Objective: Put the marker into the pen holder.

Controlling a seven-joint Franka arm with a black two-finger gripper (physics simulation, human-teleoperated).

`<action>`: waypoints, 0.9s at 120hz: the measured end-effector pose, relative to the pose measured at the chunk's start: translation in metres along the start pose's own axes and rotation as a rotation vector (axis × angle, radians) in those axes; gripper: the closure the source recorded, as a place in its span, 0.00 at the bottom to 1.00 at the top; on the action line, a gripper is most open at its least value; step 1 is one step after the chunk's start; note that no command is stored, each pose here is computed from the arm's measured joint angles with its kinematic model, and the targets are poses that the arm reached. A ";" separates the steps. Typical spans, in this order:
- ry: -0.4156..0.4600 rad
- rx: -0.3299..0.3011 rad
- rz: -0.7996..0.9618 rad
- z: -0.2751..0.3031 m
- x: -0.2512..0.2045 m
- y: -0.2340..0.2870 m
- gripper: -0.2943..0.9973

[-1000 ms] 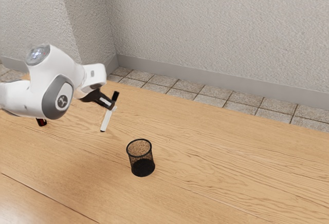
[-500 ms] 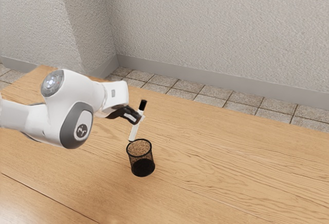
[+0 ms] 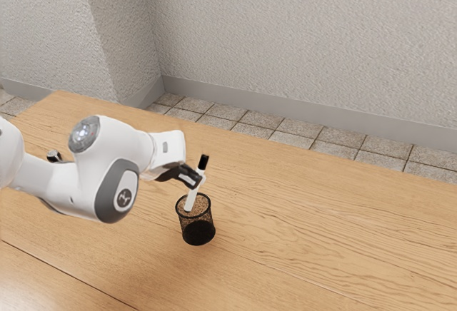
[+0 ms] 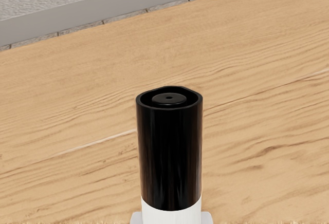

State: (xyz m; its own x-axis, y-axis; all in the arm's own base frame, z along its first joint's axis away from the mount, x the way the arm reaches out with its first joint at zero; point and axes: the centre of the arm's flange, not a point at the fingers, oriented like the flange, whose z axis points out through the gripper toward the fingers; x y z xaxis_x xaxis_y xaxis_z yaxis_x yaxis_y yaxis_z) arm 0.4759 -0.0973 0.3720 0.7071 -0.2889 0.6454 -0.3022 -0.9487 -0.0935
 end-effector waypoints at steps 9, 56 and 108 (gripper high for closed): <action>-0.004 -0.001 0.000 0.003 -0.002 0.000 0.80; -0.034 -0.013 -0.014 0.012 -0.007 0.000 0.38; -0.445 0.030 -0.134 -0.156 0.217 -0.206 0.25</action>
State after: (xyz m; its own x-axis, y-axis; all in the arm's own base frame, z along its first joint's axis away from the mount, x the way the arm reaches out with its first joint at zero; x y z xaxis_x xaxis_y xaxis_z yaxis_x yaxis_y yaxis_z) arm 0.5924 0.0549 0.6494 0.9463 -0.1843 0.2656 -0.1752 -0.9828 -0.0577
